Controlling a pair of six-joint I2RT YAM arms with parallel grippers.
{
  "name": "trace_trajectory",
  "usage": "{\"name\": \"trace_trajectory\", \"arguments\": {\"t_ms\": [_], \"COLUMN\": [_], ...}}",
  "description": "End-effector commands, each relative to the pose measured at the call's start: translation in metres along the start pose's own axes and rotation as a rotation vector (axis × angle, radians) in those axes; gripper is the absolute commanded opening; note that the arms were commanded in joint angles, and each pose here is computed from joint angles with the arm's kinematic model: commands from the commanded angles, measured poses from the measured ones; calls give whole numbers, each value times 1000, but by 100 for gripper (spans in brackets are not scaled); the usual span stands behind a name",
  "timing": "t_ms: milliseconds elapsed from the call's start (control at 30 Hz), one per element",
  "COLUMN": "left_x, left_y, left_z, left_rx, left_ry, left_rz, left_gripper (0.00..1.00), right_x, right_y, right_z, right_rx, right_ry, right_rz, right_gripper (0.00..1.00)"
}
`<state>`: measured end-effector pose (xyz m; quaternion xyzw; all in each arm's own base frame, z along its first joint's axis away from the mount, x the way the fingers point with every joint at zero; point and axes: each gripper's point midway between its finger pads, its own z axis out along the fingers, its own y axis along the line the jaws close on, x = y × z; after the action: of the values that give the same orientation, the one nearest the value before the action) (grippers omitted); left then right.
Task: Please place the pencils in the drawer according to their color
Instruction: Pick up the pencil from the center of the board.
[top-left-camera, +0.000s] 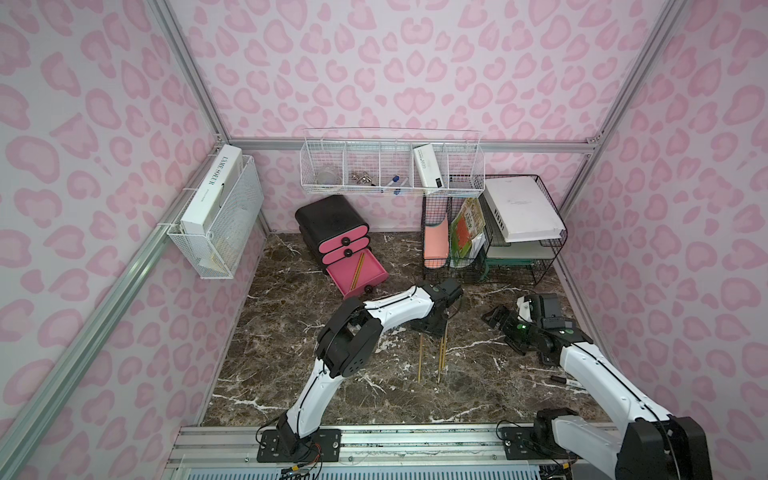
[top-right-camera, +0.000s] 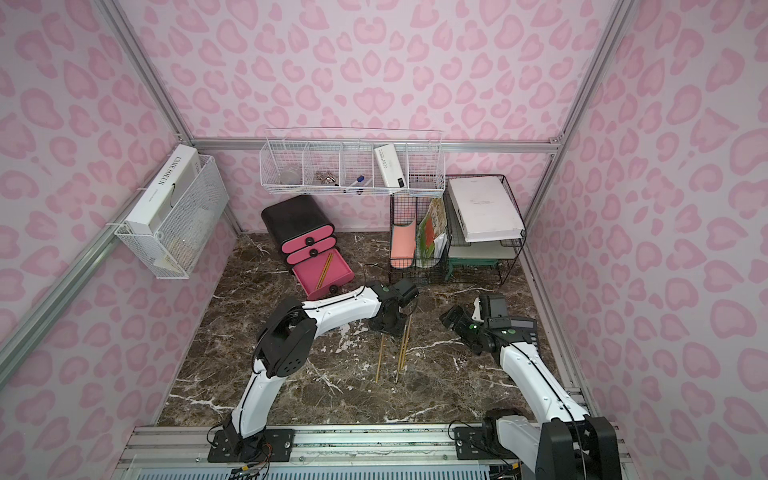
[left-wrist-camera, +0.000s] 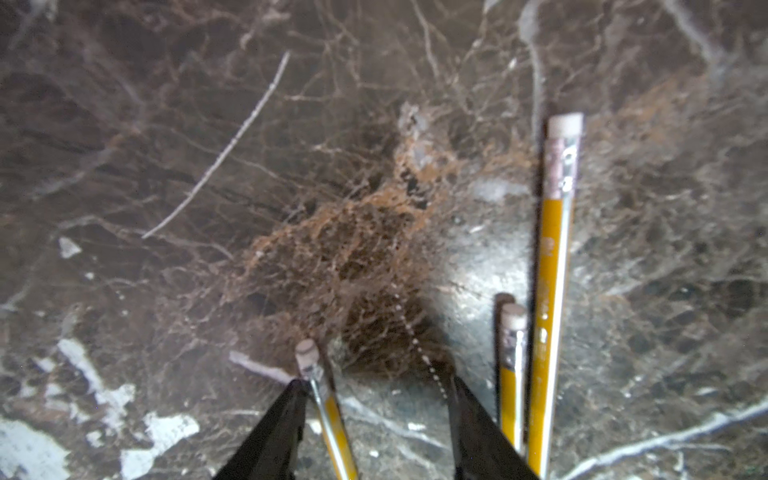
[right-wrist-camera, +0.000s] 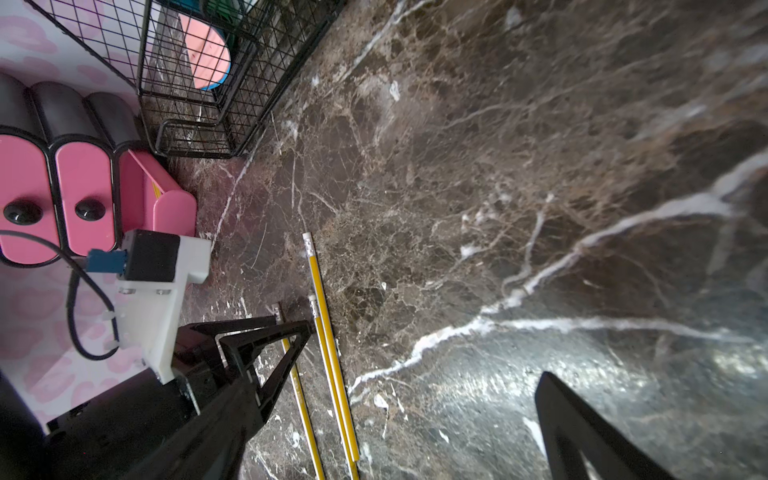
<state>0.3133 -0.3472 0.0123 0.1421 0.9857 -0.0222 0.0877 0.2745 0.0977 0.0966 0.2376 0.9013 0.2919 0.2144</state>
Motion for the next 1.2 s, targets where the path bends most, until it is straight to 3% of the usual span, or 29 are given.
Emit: {"name": "trace_trajectory", "arguments": {"t_ms": [0, 733, 1033, 1167], "left_x": [13, 19, 18, 18], "left_y": [12, 25, 27, 29], "left_z": [18, 33, 38, 40], "left_rx": [-41, -45, -36, -34], "left_ry": [60, 87, 95, 99], "left_rz": [-3, -25, -23, -17], "left_gripper": [49, 22, 0, 0], "right_x": [-2, -1, -2, -1], "right_y": [2, 2, 2, 2], "right_z": [-1, -1, -3, -3], "right_rx": [-4, -2, -1, -1], "right_ry": [-9, -2, -7, -7], "right_rz": [-3, -9, -8, -8], "right_gripper": [97, 97, 97, 97]}}
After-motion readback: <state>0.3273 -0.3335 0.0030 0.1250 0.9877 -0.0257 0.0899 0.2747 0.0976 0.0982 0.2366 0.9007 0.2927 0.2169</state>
